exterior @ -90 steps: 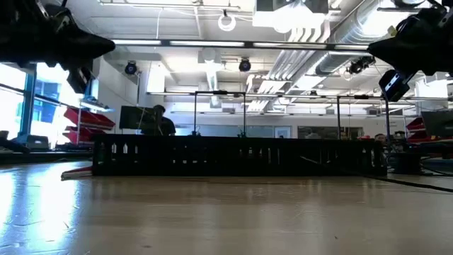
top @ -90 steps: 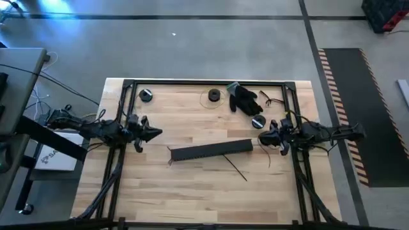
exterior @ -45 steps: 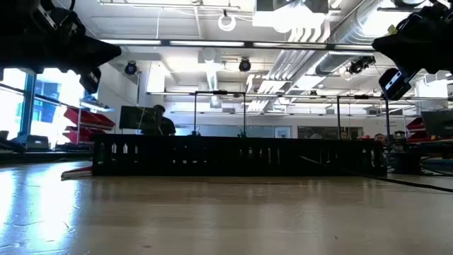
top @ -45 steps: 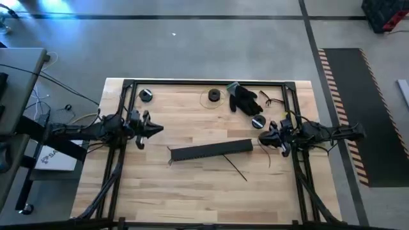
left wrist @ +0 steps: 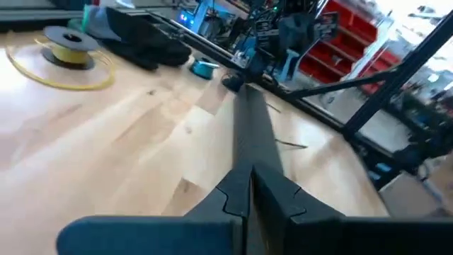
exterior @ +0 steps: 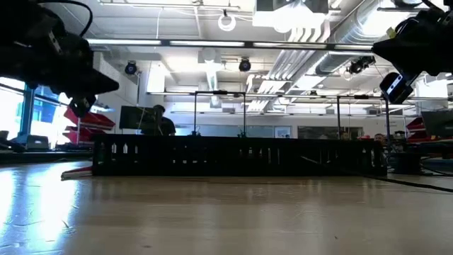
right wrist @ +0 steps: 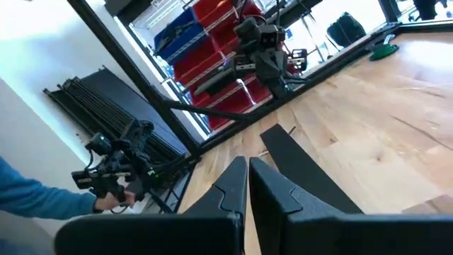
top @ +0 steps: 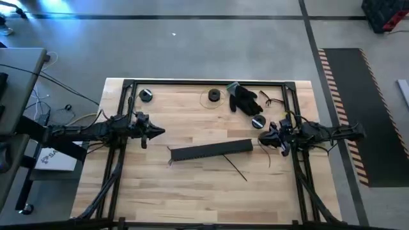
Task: Ziptie cables
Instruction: Return to Home Position
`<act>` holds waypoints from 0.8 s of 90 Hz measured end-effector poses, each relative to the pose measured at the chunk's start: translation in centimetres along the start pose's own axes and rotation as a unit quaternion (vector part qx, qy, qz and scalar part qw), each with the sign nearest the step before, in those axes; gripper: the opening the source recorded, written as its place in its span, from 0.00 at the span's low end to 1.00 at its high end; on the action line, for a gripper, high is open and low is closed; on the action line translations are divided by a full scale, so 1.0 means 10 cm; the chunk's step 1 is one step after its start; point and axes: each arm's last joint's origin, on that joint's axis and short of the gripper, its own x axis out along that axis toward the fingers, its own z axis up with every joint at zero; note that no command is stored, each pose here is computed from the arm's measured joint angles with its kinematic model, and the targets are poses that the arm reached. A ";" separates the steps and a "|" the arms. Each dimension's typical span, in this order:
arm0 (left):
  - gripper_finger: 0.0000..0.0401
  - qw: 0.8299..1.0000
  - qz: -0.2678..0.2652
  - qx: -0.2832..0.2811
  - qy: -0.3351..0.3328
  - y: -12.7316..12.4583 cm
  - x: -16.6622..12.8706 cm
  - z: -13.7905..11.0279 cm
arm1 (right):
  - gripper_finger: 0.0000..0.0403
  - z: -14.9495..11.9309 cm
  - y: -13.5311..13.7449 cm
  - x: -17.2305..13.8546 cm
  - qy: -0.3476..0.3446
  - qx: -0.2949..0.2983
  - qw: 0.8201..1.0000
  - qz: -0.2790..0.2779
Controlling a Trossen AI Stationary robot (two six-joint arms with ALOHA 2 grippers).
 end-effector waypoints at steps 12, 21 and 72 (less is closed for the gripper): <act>0.00 1.000 0.000 0.031 0.001 0.00 0.00 0.00 | 0.00 0.01 -0.01 0.00 -0.017 -0.021 0.999 -0.018; 0.00 1.000 0.000 0.026 0.001 0.00 0.00 0.00 | 0.00 0.01 -0.01 0.00 -0.013 -0.050 0.999 -0.015; 0.00 0.999 -0.013 0.030 0.003 -0.03 0.00 -0.01 | 0.00 0.01 -0.01 0.00 -0.012 -0.058 0.998 -0.014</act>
